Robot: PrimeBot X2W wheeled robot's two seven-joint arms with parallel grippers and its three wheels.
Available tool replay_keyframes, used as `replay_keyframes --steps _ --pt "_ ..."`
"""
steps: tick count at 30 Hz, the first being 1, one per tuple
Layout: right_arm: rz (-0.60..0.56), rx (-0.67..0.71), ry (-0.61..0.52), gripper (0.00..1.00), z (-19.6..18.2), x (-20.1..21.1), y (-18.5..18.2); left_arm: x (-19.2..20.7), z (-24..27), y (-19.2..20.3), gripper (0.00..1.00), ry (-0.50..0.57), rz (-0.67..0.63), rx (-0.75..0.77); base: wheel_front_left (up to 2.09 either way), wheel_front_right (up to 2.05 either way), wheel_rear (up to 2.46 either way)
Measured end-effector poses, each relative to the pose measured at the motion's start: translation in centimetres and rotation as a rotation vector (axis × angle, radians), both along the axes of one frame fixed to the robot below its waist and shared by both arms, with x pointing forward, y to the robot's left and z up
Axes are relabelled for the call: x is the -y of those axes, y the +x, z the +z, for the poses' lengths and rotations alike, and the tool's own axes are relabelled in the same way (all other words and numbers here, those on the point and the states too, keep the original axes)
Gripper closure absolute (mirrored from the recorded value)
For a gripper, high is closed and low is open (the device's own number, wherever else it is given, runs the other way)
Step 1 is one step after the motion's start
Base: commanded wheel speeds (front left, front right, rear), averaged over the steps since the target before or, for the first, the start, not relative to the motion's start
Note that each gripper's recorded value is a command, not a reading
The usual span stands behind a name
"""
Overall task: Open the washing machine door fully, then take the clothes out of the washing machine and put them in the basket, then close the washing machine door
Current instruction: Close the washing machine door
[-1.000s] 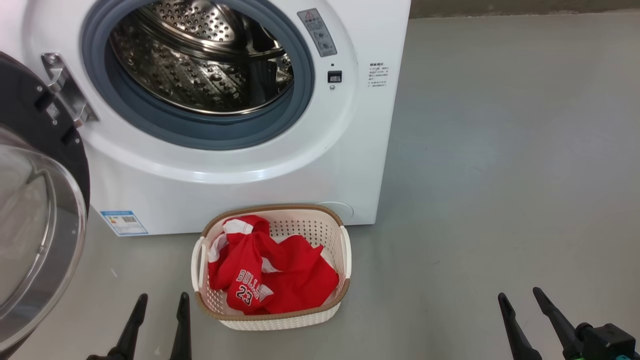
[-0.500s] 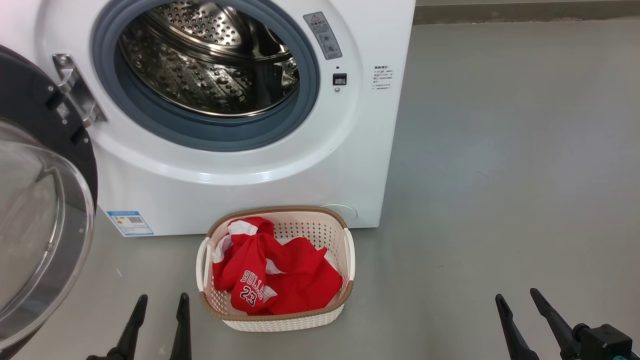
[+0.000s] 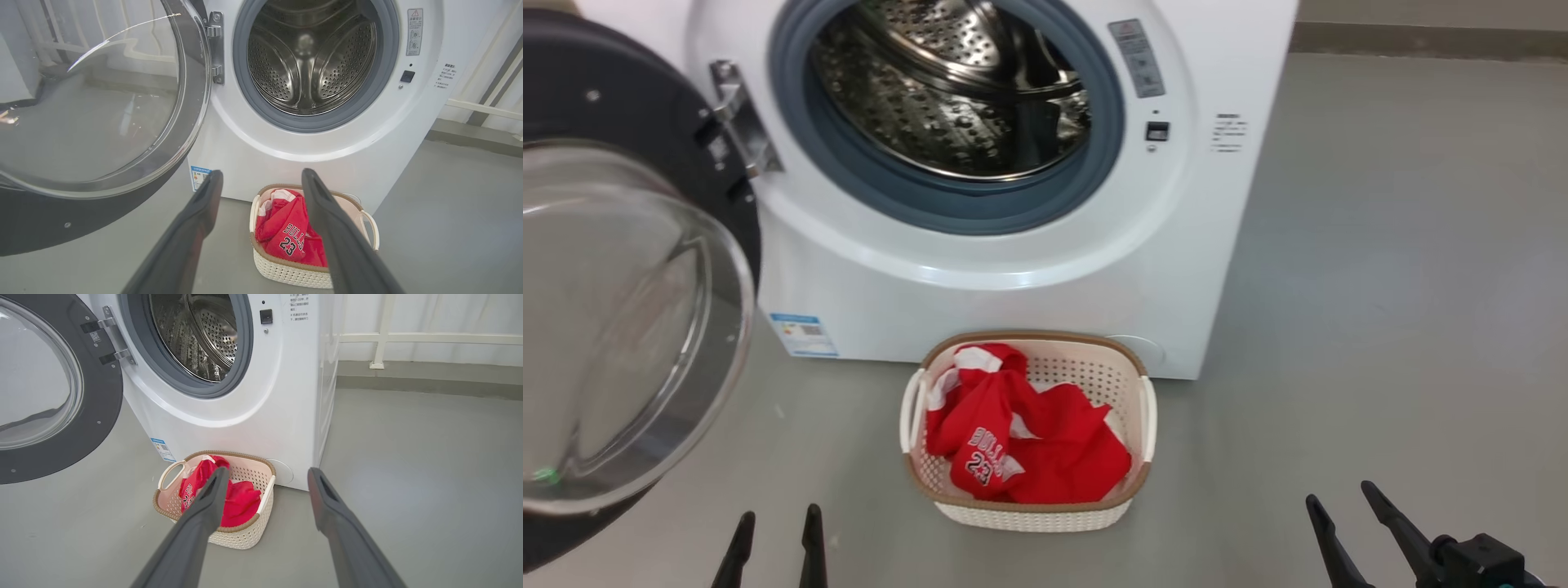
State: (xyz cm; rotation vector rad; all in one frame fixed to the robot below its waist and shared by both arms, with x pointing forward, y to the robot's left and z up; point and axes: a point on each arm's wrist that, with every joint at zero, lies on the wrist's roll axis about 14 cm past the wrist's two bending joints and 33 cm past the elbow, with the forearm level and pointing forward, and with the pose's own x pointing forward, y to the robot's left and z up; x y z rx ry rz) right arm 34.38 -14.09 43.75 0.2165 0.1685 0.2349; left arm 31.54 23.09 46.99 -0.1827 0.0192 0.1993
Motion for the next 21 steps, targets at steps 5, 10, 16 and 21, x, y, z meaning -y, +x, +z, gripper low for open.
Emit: replay_keyframes --steps 5,10,16,21 --pt "0.083 -0.002 -0.008 0.0 -0.1 -2.2 0.8 -2.0 -0.4 -1.9 0.0 -0.015 0.086 -0.011 0.0 0.0 0.0" --pt "0.173 0.011 -0.016 0.0 0.2 -4.8 1.8 -3.6 -0.6 -4.2 0.0 -0.014 0.163 -0.021 0.0 0.0 0.0" --pt "0.287 0.007 -0.001 0.0 0.2 -8.5 2.2 -5.6 -0.8 -7.0 0.0 -0.015 0.262 -0.027 0.0 0.0 0.0" --pt "0.384 0.013 0.007 0.0 0.5 -11.8 2.3 -7.3 -1.0 -9.5 0.0 -0.021 0.354 -0.033 0.0 0.0 0.0"
